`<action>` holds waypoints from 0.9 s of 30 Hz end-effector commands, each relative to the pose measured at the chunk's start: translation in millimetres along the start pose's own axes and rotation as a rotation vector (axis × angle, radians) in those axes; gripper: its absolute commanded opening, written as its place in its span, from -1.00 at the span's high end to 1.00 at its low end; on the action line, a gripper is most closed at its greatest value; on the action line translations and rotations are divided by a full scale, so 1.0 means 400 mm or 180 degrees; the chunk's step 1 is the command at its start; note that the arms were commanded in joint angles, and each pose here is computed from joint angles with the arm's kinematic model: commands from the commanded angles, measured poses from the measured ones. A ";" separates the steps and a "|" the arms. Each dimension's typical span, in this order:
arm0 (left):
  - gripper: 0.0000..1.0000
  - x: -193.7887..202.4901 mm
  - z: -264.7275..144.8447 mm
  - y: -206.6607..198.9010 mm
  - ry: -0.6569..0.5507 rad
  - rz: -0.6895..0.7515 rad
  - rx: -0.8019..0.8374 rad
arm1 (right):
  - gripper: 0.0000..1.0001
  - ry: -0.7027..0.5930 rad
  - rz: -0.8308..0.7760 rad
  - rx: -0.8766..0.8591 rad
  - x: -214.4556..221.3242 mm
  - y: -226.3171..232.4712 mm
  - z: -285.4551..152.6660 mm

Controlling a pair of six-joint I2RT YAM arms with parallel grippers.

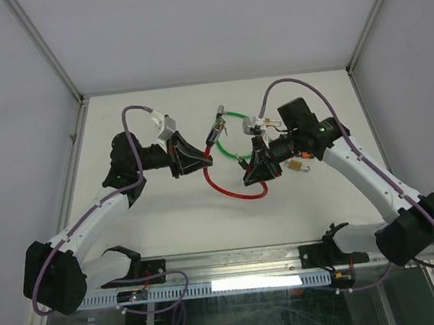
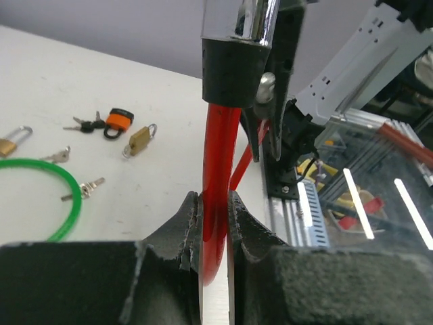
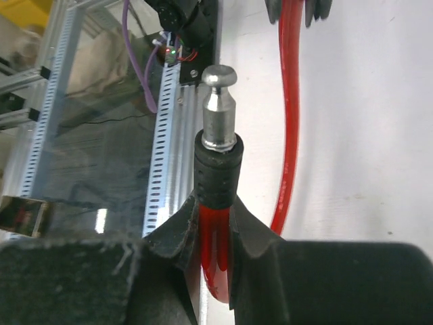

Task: Lock with the key
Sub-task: Lock the lock.

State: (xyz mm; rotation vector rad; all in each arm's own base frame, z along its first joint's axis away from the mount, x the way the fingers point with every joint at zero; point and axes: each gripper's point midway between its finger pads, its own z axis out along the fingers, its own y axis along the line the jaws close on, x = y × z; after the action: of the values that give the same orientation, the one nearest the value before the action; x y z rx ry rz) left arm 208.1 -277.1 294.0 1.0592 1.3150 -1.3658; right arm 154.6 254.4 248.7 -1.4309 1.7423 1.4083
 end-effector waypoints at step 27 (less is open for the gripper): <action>1.00 0.097 0.031 -0.116 0.0550 -0.1937 -0.0180 | 1.00 -0.0135 -0.1289 0.1945 -0.056 -0.199 -0.012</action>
State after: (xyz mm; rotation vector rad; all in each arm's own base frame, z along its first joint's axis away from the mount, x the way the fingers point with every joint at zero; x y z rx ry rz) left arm 178.9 -288.4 246.7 0.6378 1.9562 -1.5789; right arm 208.4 265.3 209.3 -1.3905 1.6354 0.7265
